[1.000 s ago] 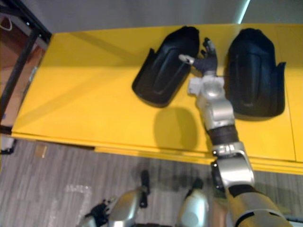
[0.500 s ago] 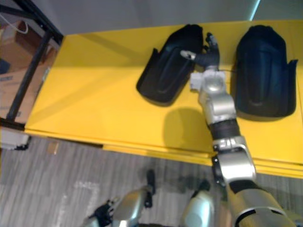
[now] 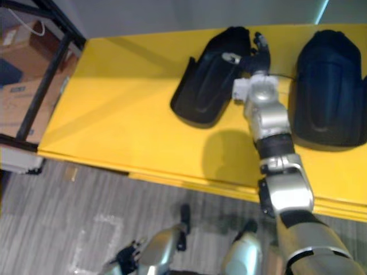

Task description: Walk over and take plastic housings, then place them on the shelf

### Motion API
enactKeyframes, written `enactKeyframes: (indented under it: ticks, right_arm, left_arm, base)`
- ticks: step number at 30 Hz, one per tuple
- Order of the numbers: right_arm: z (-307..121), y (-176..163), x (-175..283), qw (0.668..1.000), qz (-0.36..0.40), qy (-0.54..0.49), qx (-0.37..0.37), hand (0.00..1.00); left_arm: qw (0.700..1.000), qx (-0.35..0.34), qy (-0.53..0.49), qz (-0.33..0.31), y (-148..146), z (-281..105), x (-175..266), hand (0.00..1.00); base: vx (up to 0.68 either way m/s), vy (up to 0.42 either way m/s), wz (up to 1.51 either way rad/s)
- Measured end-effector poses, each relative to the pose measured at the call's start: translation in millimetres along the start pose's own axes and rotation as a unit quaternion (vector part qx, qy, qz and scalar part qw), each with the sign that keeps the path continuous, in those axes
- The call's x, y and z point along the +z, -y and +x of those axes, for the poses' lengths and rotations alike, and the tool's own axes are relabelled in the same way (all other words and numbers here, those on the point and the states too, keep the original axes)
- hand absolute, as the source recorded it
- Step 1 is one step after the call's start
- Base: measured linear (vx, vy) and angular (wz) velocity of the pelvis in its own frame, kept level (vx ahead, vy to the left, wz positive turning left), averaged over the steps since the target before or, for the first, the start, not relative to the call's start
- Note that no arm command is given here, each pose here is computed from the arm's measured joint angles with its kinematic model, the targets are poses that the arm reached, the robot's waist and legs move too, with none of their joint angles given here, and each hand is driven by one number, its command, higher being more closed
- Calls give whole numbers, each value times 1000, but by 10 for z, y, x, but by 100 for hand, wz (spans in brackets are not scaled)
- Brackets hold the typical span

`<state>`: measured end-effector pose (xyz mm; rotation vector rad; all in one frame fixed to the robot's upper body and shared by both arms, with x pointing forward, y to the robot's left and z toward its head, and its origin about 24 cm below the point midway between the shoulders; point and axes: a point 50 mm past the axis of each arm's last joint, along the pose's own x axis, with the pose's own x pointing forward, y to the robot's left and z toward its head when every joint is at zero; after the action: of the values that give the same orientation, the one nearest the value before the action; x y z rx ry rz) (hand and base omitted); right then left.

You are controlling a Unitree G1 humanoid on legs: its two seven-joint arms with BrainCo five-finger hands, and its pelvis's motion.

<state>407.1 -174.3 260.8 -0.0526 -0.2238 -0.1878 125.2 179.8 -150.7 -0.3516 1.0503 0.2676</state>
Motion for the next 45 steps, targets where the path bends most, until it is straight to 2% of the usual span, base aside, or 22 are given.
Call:
enactKeyframes:
  ticks: [19, 32, 37, 39, 41, 45]
  right_arm:
    - [92, 16, 167, 1000, 0, 11, 6, 0]
    - [134, 55, 243, 999, 3, 29, -21, 0]
    - [39, 18, 680, 991, 10, 128, -24, 0]
    - [-208, 53, 1229, 965, 16, 261, -18, 0]
    - [-386, 96, 1494, 945, 14, 326, -16, 0]
    - [-608, 235, 1747, 922, 4, 387, -14, 0]
  left_arm:
    - [1000, -18, 3, -2, 111, 0, 1, 0]
    - [1000, -20, 7, 0, 120, -1, 13, 0]
    - [1000, -16, 13, -2, 99, -8, 3, 0]
    - [1000, -8, 20, -12, 48, -19, 13, 0]
    - [1000, 4, 24, -14, -18, -29, 11, 0]
    - [999, 36, 25, -19, -228, -64, -27, 0]
  base:
    - [5, -6, 4]
    - [-10, -7, 5]
    - [8, -6, -2]
    - [45, -26, -9]
    - [41, -29, -11]
    - [92, -37, -30]
